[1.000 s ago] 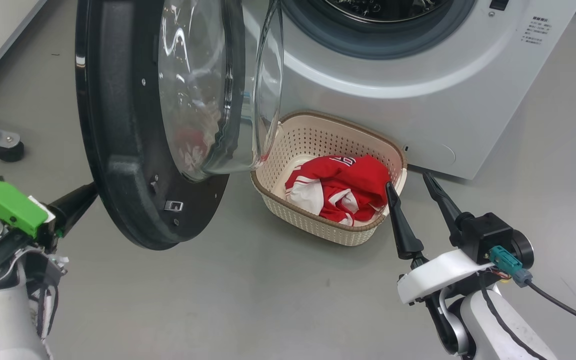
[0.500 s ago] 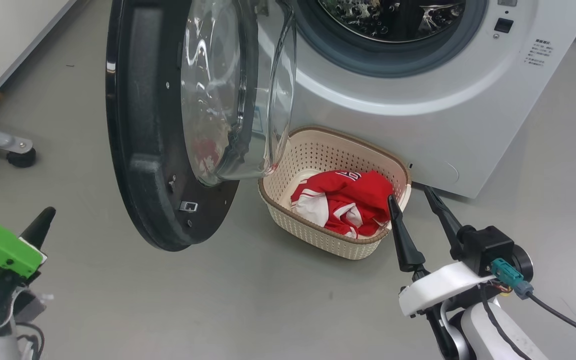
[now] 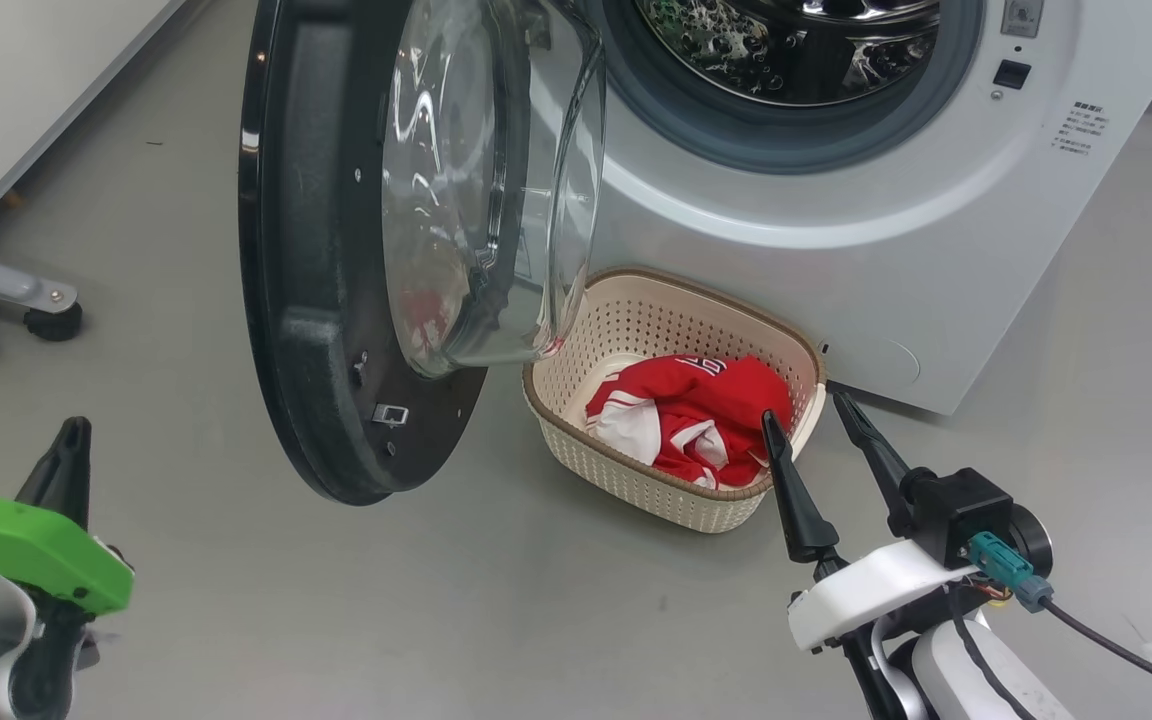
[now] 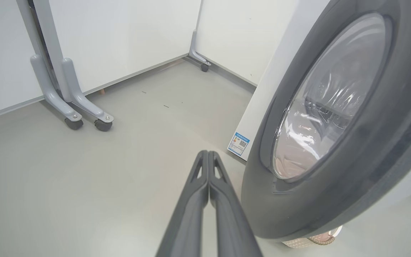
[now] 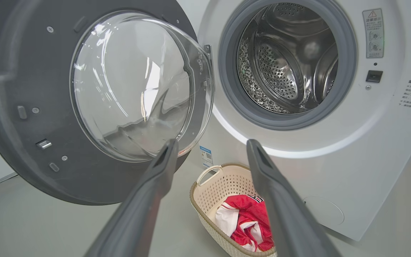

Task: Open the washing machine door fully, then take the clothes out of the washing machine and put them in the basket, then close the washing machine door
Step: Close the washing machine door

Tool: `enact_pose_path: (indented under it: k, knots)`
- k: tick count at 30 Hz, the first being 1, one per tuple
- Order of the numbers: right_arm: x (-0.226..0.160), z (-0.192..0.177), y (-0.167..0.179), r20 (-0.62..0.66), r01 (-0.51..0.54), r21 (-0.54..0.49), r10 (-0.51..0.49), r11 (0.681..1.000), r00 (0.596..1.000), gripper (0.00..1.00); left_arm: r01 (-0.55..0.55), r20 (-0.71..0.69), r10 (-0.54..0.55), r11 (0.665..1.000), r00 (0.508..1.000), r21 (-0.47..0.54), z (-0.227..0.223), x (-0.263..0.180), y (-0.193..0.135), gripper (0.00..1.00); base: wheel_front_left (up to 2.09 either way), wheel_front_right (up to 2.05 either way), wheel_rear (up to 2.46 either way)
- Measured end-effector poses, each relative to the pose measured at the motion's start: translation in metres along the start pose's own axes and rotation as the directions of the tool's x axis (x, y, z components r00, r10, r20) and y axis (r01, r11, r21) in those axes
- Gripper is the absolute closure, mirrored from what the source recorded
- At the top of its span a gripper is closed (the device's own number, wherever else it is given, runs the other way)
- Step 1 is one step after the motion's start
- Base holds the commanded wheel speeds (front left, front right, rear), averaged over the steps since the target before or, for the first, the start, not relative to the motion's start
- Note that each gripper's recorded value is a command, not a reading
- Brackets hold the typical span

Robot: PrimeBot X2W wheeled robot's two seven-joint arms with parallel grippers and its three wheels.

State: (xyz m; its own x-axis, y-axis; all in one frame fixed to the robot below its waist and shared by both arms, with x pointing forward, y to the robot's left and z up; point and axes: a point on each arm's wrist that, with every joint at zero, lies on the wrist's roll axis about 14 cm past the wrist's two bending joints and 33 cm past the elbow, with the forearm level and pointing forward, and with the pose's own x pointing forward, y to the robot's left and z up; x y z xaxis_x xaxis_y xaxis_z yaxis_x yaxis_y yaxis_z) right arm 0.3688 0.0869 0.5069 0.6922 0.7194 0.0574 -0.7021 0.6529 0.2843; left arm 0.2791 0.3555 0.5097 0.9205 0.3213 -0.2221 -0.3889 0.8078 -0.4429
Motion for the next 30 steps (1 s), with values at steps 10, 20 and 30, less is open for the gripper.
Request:
enact_pose_path:
  k: [10,20,30]
  knots:
    - [-0.002,0.002,-0.002,0.006,0.011,0.001,-0.011,1.0,1.0,0.0,0.046,0.091,-0.057,0.991,0.994,0.122,-0.008,-0.008,-0.017,1.0,0.0,0.0,0.0]
    - [-0.003,0.0,-0.007,0.005,0.027,0.011,-0.027,1.0,1.0,0.0,0.064,0.19,-0.094,0.986,0.977,0.155,-0.007,-0.011,-0.026,0.0,0.0,0.0,0.0]
    - [-0.004,0.001,-0.009,0.008,0.034,0.011,-0.034,0.999,0.999,0.0,0.072,0.219,-0.118,0.976,0.968,0.207,-0.015,-0.014,-0.03,0.0,0.0,0.0,0.0]
